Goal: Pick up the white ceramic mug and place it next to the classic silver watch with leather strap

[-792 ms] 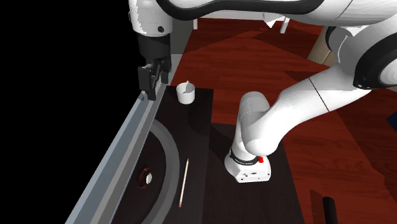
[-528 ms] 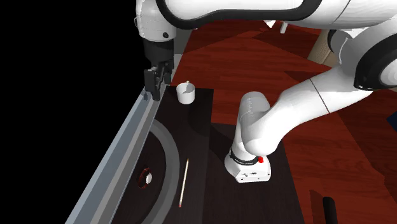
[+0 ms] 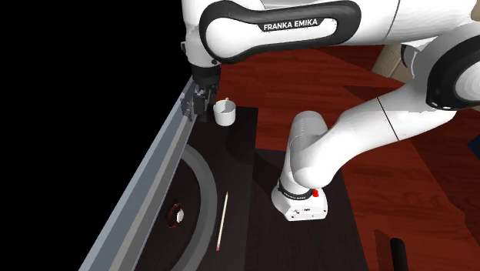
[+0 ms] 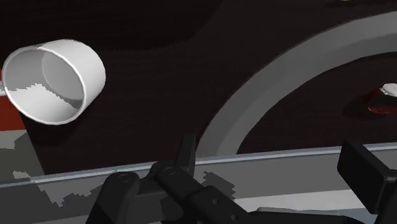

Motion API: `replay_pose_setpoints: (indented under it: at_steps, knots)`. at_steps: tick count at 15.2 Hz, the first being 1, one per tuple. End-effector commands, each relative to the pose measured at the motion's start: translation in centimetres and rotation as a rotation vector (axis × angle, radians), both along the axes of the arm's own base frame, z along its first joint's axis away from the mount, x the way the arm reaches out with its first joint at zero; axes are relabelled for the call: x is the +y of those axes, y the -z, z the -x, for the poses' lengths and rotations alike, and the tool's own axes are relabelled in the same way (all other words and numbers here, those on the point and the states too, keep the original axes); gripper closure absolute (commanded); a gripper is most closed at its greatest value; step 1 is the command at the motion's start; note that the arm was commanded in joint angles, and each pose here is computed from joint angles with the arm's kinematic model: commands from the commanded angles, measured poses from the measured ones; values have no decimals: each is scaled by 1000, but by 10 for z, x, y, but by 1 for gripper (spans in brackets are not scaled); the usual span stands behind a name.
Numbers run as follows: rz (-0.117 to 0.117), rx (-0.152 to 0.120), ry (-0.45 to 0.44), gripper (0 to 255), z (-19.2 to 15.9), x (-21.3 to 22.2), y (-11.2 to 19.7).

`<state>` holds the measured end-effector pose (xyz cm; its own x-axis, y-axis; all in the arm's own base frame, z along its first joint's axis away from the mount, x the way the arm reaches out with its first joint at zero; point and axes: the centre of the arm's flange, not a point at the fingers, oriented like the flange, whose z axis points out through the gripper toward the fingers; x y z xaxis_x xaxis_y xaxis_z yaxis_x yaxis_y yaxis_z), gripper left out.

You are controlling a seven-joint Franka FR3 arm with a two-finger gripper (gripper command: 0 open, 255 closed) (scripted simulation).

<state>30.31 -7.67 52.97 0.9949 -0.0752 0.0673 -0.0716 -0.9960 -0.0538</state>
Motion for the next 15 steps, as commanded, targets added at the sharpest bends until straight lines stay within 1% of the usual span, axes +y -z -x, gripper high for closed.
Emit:
replay_pose_setpoints:
  at_steps: [1,15]
  knots:
    - [13,0,-7,0,-1,-16,19]
    - [93,3,-43,0,-1,-149,133]
